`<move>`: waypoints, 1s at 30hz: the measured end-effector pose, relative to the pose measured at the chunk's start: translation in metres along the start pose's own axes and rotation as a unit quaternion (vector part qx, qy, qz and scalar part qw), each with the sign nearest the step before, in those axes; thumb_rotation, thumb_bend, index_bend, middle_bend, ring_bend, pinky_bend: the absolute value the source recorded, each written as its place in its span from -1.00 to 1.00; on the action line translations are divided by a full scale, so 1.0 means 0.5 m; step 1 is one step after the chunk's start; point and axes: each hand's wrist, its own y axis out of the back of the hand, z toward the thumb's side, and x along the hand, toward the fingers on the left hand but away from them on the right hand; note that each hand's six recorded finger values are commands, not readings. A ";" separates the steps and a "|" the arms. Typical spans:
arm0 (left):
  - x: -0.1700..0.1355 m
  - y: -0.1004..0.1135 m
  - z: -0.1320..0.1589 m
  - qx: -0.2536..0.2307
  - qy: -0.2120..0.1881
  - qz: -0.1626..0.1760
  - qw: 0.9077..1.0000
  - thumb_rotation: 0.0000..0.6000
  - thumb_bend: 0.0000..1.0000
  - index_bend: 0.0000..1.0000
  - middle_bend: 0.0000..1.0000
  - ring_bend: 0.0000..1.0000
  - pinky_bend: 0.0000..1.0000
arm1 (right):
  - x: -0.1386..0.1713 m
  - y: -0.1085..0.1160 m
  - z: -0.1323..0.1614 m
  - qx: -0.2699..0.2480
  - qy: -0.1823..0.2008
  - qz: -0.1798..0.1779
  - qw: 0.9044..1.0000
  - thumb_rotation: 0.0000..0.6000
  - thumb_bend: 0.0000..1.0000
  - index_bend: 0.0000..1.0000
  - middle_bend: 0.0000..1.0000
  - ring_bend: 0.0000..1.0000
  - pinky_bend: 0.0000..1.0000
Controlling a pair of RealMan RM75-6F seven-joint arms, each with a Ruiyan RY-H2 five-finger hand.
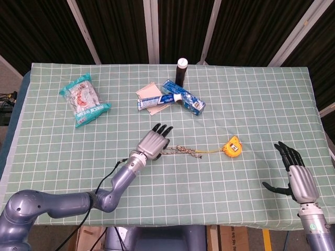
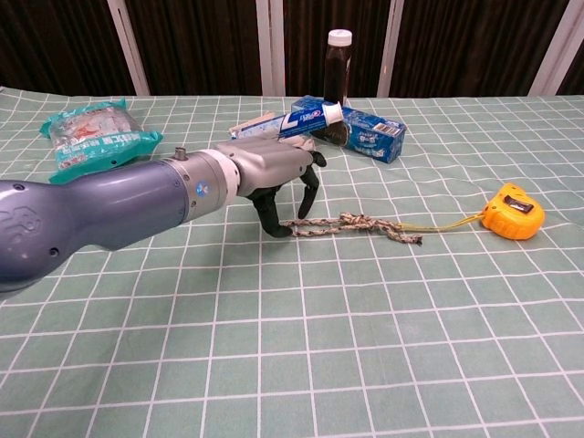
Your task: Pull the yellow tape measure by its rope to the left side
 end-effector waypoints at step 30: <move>0.008 -0.029 0.001 -0.009 0.007 -0.008 1.000 1.00 0.04 0.11 -0.95 -1.00 -0.87 | 0.001 0.003 -0.001 -0.006 -0.003 0.000 1.000 1.00 -0.77 -1.00 -1.00 -1.00 -1.00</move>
